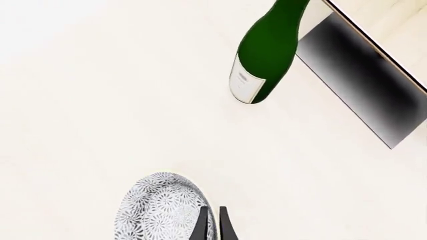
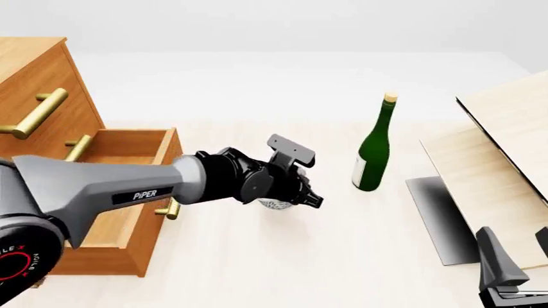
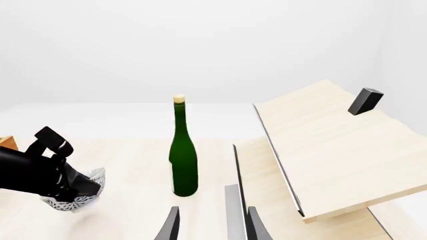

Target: Put the bowl in the bottom drawer of the cabinet.

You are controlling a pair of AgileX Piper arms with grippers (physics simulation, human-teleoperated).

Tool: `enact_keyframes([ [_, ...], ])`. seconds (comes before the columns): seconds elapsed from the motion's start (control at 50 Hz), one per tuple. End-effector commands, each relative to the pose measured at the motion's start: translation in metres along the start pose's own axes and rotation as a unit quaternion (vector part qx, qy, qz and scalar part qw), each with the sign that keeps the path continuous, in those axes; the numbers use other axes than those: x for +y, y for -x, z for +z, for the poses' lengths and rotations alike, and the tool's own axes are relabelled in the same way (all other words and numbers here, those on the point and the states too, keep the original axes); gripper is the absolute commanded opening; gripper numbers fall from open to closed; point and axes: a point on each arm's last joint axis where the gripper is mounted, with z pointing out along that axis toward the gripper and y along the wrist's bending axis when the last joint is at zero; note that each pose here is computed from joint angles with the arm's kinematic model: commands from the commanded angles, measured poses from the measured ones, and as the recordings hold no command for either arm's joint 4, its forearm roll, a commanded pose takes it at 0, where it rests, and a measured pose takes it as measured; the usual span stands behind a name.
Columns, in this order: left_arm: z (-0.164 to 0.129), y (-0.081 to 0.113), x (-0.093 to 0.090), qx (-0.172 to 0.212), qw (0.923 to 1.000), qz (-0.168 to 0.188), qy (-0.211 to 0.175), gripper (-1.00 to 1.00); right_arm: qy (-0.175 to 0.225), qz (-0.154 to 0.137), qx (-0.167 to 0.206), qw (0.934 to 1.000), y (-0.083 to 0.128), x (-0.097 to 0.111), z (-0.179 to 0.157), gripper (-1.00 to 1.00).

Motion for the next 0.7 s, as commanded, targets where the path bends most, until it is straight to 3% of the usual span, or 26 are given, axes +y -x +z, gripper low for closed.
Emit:
enact_keyframes([
  [0.02, -0.02, 0.01, 0.009, -0.026, 0.9996, 0.008, 0.007, -1.0, 0.0, 0.0, 0.0, 1.0, 0.0, 0.0, 0.0, 1.0],
  [0.22, -0.042, 0.019, 0.001, -0.045, 0.9989, 0.017, 0.0, -1.0, 0.0, 0.0, 0.0, 1.0, 0.0, 0.0, 0.0, 1.0],
  [0.7, -0.106, 0.027, 0.022, -0.092, 0.9954, 0.012, 0.02, -1.0, 0.0, 0.0, 0.0, 1.0, 0.0, 0.0, 0.0, 1.0],
])
